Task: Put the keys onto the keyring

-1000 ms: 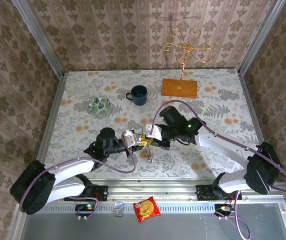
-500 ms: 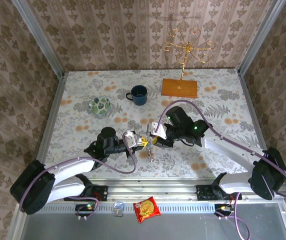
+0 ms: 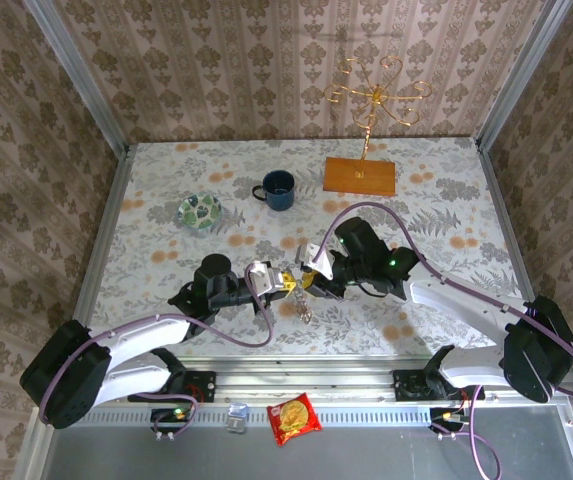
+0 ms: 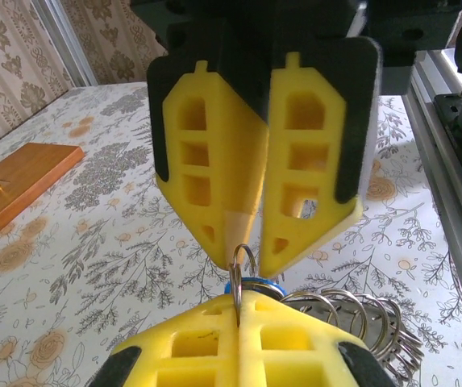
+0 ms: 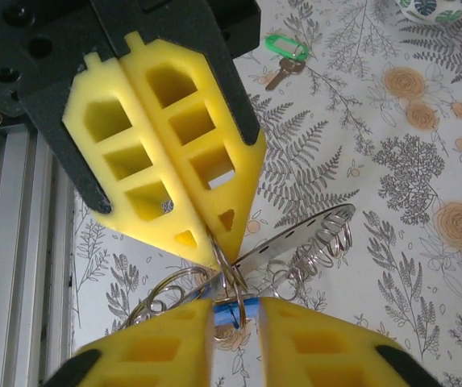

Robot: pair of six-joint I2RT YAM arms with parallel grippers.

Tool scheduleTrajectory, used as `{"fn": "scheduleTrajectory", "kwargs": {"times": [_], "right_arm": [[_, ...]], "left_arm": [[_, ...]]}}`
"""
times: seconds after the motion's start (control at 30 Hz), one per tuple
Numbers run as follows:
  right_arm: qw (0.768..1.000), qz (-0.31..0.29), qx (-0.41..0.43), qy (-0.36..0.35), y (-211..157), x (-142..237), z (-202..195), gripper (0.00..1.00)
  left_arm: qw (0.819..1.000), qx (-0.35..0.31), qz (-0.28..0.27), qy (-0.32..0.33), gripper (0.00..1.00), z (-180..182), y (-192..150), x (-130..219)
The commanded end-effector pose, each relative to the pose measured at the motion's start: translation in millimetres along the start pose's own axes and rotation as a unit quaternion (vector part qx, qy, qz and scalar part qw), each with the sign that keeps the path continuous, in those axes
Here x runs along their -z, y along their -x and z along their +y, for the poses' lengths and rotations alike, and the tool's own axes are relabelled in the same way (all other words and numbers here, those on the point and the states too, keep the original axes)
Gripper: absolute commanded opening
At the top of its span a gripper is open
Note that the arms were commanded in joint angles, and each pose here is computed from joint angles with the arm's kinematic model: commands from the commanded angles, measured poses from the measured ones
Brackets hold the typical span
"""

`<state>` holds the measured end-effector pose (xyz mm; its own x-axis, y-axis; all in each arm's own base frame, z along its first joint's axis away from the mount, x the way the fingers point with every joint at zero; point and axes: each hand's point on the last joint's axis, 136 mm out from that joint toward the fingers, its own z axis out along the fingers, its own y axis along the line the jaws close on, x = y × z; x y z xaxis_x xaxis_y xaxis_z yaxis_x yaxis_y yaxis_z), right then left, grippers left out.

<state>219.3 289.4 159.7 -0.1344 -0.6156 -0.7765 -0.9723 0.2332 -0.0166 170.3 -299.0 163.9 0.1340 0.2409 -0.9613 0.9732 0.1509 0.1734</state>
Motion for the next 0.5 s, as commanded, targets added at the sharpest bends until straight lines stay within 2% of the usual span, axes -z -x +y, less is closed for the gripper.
{"fn": "scheduleTrajectory", "kwargs": {"times": [0.0, 0.13, 0.3, 0.47], "right_arm": [[1.0, -0.012, -0.005, 0.008, 4, 2, 2, 0.12], [1.0, 0.003, -0.007, 0.003, -4, 3, 0, 0.0], [1.0, 0.024, -0.017, -0.006, -17, 0, -7, 0.0], [0.999, 0.024, -0.033, 0.018, -15, -13, -6, 0.0]], "left_arm": [[1.0, -0.009, -0.022, -0.002, 0.0, -1, 10, 1], [1.0, -0.01, -0.024, 0.0, 0.0, -1, 10, 2], [0.999, -0.019, -0.033, 0.015, 0.0, 0, 12, 3], [0.998, -0.023, -0.05, 0.019, 0.0, -1, 17, 1]]}}
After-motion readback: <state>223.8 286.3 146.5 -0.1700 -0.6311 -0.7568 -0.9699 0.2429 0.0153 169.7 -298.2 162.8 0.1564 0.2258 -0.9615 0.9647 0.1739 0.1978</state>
